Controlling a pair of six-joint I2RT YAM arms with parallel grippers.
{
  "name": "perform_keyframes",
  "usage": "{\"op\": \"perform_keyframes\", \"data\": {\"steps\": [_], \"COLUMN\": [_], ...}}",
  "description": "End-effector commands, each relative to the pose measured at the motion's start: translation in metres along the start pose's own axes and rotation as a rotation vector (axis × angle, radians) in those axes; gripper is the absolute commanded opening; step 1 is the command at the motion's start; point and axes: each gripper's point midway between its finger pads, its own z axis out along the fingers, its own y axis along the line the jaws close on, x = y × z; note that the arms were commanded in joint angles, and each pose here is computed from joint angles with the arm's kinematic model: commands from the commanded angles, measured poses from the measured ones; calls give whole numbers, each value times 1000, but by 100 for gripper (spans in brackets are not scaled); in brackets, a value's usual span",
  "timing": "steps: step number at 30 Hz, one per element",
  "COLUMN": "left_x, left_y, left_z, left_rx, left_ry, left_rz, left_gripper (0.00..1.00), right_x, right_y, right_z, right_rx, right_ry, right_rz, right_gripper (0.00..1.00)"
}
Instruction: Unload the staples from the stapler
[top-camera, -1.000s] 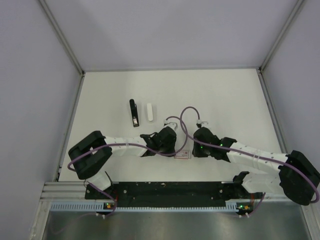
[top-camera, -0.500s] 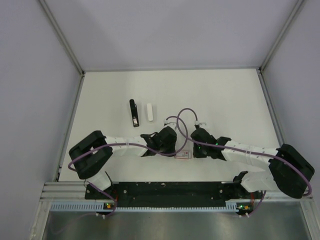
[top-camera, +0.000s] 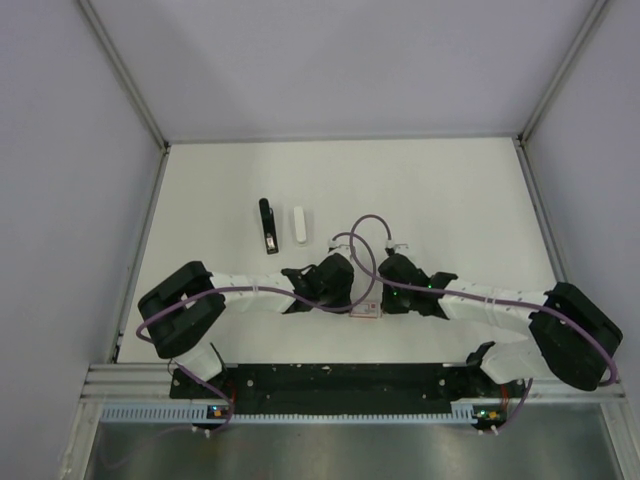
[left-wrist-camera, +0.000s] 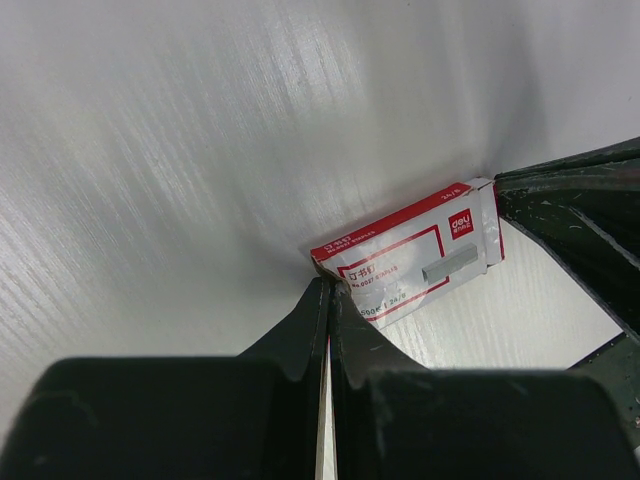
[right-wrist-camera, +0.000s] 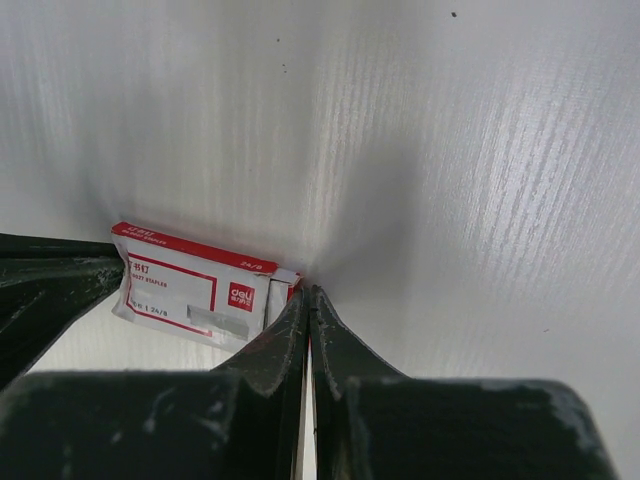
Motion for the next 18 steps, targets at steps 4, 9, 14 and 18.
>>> {"op": "perform_keyframes", "data": {"steps": [4, 9, 14, 18], "left_x": [-5, -5, -4, -3], "left_y": [-10, -10, -11, -13], "left_z": [1, 1, 3, 4], "left_rx": [17, 15, 13, 14], "left_ry": [-13, -14, -14, -12], "left_rz": [4, 1, -5, -9], "left_gripper": [0, 0, 0, 0], "right_x": [-12, -12, -10, -9], "right_y": [23, 29, 40, 50], "right_z": [0, 1, 3, 3], "right_rx": [-65, -92, -136, -167], "right_ry": [-19, -12, 2, 7], "right_rz": [-6, 7, 28, 38], "right_gripper": [0, 0, 0, 0]}}
